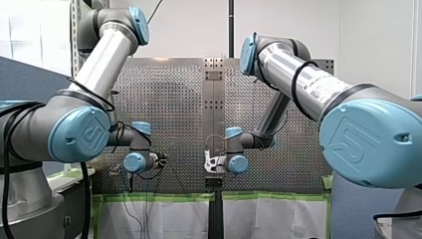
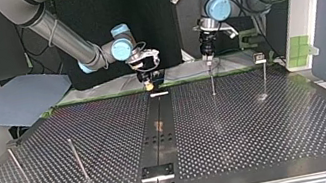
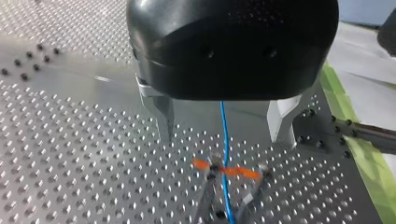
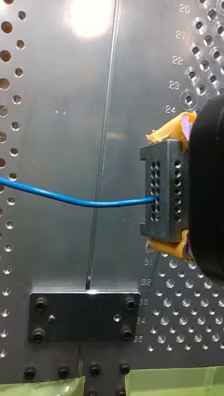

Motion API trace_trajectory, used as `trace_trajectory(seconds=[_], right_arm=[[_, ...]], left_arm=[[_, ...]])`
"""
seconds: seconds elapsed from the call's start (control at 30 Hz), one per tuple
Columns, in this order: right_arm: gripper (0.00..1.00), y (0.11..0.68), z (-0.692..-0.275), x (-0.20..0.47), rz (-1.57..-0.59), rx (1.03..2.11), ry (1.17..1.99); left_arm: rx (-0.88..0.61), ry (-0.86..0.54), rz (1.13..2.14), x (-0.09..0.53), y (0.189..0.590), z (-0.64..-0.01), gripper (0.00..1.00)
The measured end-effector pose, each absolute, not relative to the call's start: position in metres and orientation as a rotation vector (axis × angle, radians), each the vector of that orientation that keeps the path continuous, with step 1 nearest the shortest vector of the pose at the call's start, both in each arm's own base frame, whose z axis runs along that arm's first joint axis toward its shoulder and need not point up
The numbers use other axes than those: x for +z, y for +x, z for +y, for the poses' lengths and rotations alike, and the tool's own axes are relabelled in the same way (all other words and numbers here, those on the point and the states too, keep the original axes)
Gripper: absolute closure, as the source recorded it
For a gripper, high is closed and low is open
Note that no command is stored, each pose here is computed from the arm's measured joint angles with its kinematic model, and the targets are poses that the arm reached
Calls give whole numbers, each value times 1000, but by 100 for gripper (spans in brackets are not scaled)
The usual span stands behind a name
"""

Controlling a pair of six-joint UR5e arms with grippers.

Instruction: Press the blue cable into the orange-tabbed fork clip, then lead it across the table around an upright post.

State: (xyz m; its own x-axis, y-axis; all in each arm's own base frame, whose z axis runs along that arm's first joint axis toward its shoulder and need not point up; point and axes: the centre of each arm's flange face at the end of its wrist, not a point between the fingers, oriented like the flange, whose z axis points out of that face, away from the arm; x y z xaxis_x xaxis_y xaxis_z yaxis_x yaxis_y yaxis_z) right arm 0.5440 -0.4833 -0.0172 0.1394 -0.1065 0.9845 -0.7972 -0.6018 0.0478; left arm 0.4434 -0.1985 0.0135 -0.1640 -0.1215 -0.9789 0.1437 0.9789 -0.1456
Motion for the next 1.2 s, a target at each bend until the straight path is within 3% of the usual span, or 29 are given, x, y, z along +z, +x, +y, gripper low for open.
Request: trace_trajectory(seconds=[0.8,1.2], right_arm=[[100,543,-483,-20,-867,1502,1836],[100,543,-482,-23,-868,1498,1840]], left_arm=[[-229,25,1781,-1,459,-284,0],[-193,14,1712,12,479,-319,0]])
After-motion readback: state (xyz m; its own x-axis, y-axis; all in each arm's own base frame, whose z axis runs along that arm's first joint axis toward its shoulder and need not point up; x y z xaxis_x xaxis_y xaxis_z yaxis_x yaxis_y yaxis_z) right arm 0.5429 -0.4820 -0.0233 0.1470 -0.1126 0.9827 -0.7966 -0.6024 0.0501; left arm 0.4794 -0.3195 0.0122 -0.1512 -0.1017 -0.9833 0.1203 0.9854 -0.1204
